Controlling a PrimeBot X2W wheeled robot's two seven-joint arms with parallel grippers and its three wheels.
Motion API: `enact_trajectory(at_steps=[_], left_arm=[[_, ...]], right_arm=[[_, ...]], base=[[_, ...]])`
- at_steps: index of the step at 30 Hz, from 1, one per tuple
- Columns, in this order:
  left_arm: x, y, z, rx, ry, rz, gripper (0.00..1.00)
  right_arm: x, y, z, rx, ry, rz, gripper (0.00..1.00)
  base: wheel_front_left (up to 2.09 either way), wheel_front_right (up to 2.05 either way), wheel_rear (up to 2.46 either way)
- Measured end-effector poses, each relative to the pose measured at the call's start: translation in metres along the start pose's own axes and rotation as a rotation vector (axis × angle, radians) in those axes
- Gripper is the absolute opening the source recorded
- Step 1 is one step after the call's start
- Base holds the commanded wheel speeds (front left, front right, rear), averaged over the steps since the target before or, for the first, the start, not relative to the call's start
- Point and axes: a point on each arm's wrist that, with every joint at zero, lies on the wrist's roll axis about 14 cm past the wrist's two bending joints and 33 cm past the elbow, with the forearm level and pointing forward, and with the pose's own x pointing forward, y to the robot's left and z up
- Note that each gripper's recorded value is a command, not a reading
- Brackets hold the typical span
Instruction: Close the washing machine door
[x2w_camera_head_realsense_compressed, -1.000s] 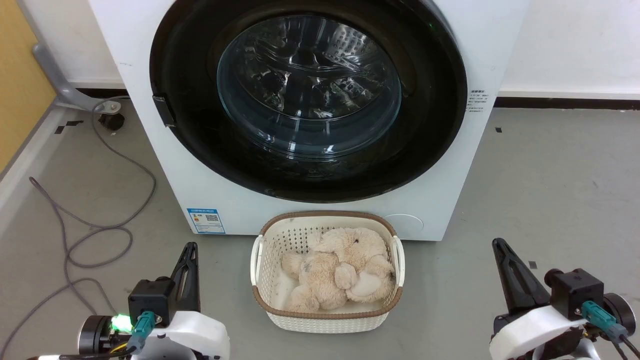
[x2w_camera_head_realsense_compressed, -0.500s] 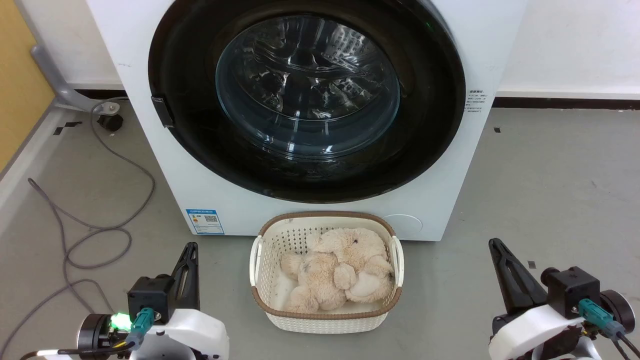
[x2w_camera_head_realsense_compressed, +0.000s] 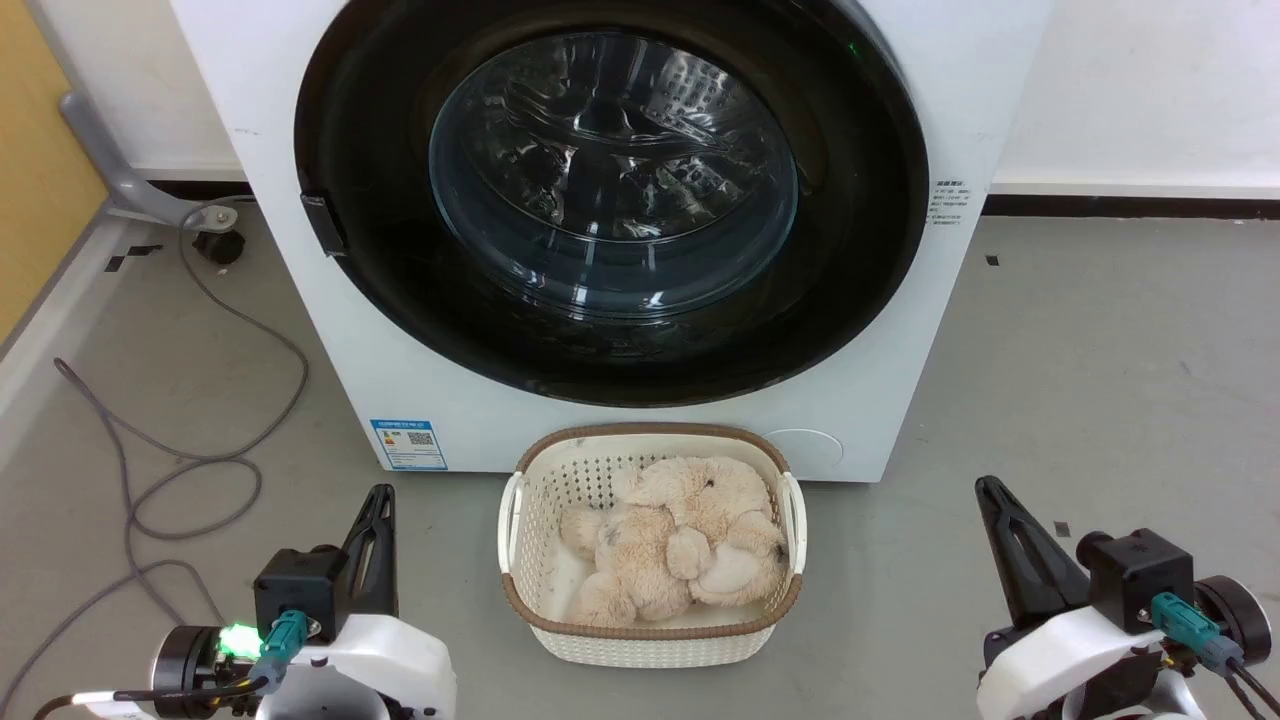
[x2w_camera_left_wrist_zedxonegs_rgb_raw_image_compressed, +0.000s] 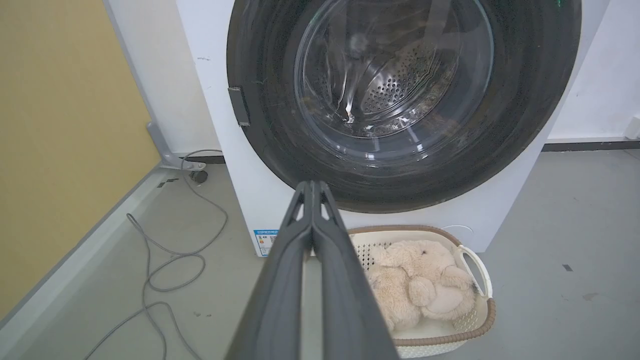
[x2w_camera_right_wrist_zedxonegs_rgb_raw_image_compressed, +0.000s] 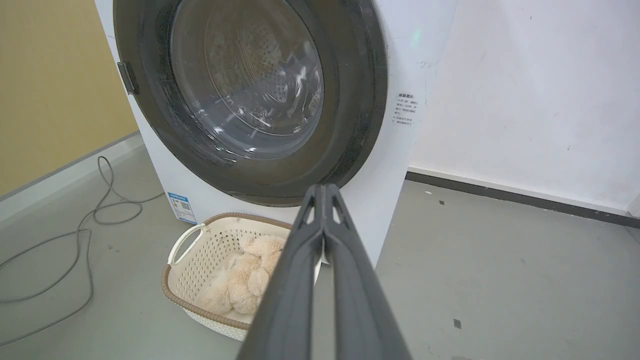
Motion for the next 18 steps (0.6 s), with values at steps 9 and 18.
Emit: enact_trajectory(at_steps=[9, 18], left_arm=[[0.0000, 0.0001, 0.0002, 0.000, -0.001, 0.001, 0.00], [0.0000, -0.0001, 0.0002, 0.000, 0.000, 0.000, 0.00]], right_arm=[[0.0000, 0.0002, 0.0002, 0.000, 0.000, 0.000, 0.00], [-0.0001, 0.0003, 0.0002, 0.000, 0.000, 0.001, 0.00]], base=[[0.00, 0.00, 0.00], [0.00, 0.00, 0.00]])
